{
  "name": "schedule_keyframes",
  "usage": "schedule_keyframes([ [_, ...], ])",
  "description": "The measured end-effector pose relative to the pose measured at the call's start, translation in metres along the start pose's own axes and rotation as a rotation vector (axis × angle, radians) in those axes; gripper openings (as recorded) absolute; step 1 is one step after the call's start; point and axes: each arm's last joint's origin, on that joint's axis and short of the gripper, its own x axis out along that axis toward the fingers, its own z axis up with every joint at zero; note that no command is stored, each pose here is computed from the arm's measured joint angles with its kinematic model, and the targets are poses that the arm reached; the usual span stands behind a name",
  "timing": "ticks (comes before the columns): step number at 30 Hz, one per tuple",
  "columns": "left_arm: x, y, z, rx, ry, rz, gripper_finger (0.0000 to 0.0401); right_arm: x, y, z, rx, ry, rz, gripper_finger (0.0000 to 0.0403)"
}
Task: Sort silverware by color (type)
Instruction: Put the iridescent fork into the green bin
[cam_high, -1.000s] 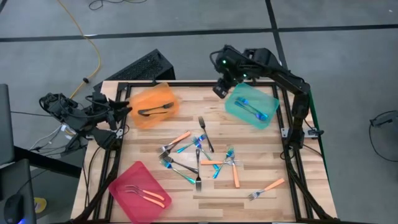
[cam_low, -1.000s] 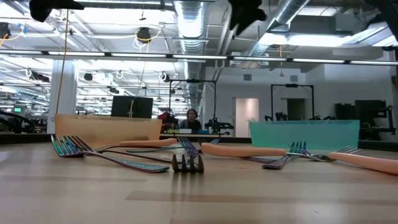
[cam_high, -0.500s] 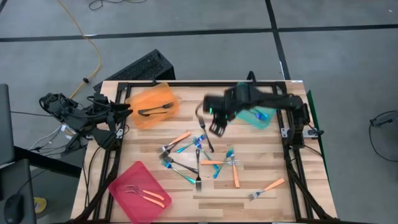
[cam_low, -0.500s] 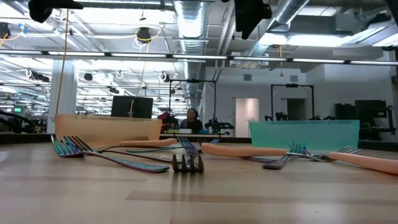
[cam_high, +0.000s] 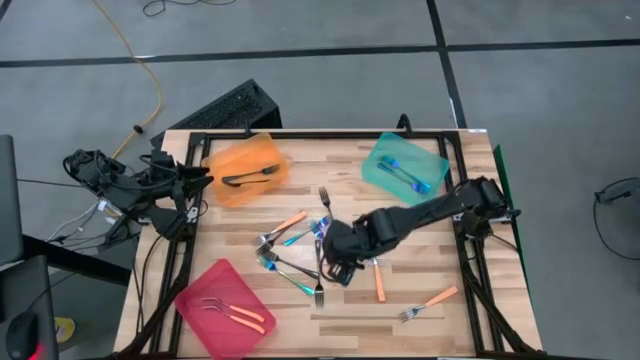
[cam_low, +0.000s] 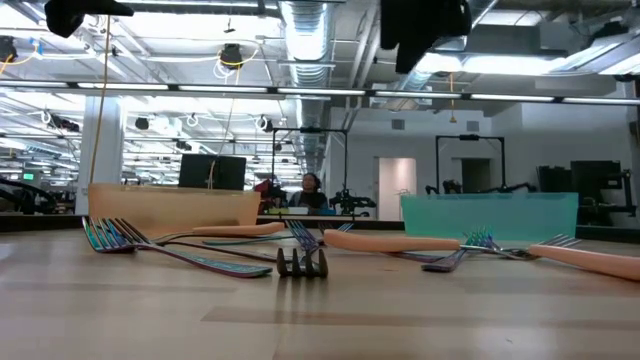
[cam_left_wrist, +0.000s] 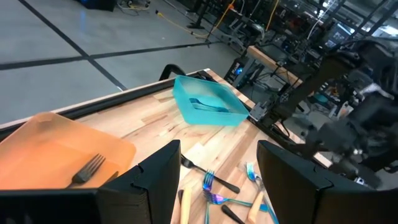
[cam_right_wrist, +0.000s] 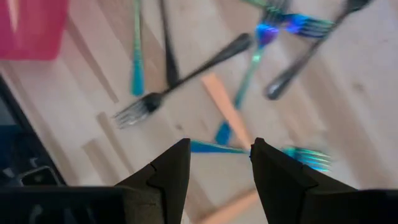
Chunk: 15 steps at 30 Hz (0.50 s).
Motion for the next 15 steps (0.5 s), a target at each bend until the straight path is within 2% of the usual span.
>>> schedule_keyframes([
  [10,0.000,0.001,-0.001,0.012,0.010,0.003,0.0197,0.049,0.001,-0.012,0.039,-0.054,0.067,0.0189],
  [15,0.002,0.002,-0.005,0.035,0.018,0.018,0.0197,0.066,-0.005,-0.009,0.029,-0.100,0.100,0.0189],
])
